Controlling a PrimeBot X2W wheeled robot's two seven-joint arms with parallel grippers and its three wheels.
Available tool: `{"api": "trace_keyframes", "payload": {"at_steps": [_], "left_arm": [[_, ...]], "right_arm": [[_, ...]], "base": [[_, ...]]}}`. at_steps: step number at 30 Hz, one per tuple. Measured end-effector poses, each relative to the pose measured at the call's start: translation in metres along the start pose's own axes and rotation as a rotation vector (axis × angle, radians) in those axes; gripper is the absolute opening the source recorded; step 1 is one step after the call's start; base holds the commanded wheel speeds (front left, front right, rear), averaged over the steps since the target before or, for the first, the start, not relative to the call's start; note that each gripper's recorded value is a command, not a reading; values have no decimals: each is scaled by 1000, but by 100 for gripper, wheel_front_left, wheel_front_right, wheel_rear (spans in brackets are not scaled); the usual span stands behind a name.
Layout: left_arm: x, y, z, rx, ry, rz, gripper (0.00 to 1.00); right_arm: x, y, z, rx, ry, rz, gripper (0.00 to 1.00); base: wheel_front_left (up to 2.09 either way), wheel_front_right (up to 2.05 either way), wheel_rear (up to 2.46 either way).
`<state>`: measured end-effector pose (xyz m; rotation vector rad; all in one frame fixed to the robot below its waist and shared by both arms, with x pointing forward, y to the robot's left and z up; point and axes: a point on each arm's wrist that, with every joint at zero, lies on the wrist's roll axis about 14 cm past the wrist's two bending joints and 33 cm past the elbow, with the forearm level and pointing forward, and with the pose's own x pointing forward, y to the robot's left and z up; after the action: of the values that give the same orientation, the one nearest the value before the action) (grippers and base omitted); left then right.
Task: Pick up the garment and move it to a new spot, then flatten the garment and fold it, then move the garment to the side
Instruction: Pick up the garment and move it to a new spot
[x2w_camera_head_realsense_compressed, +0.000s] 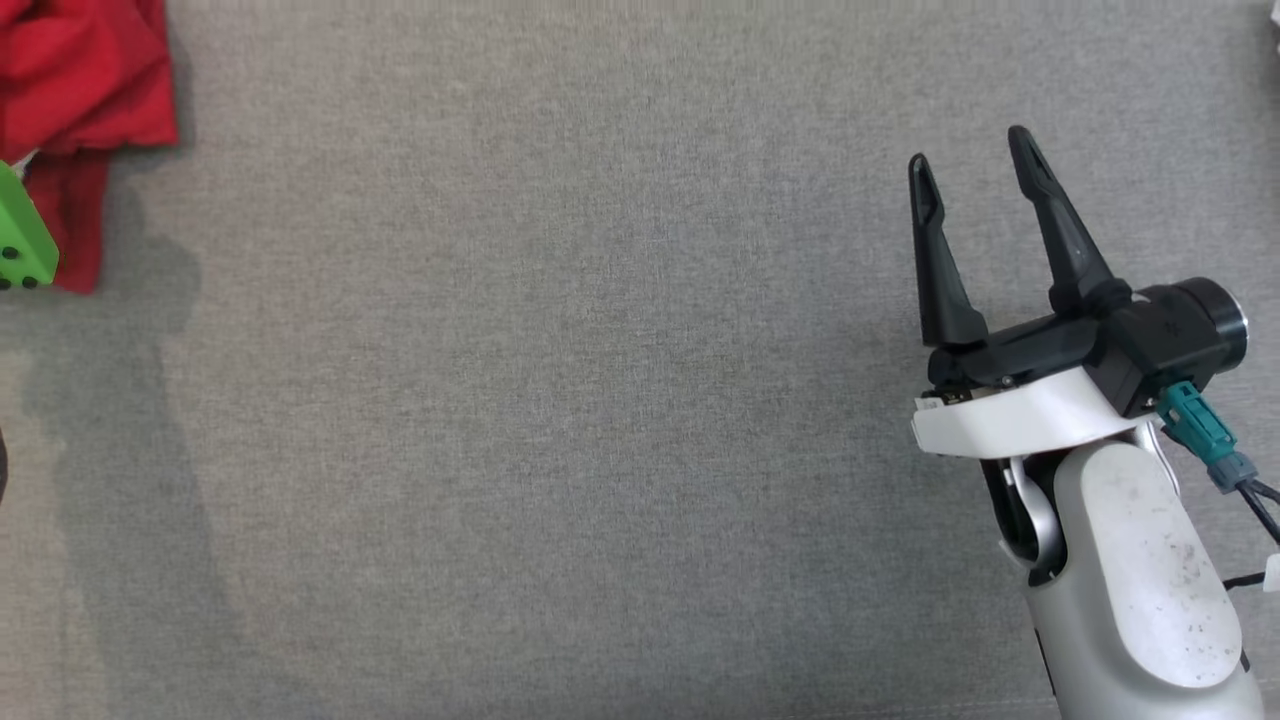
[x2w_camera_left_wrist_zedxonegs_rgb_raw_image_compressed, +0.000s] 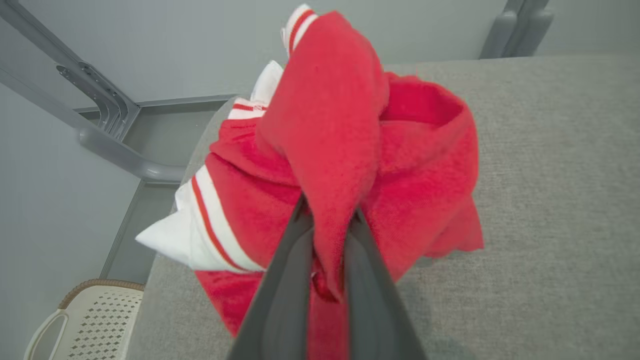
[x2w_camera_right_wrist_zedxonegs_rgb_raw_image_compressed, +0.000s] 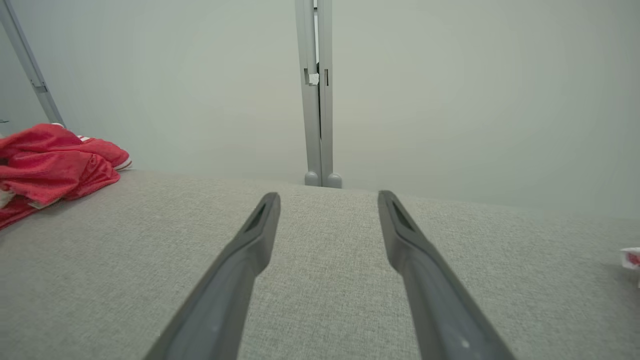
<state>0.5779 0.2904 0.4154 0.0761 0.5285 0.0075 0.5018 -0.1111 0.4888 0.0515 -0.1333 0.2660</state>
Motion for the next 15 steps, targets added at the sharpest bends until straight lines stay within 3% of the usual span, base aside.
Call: {"api": "trace_keyframes", "payload": {"at_steps": [8,15], "left_arm": [[-43,-14,76,89,-196,-57,0],[-98,-66,137,145,-382,-201,0]], "right_arm": [[-17,2,33,9,-47,-11,100],[-47,-7,64,5,-89,-61,100]], "base": [[0,0,0],[0,0,0]]}}
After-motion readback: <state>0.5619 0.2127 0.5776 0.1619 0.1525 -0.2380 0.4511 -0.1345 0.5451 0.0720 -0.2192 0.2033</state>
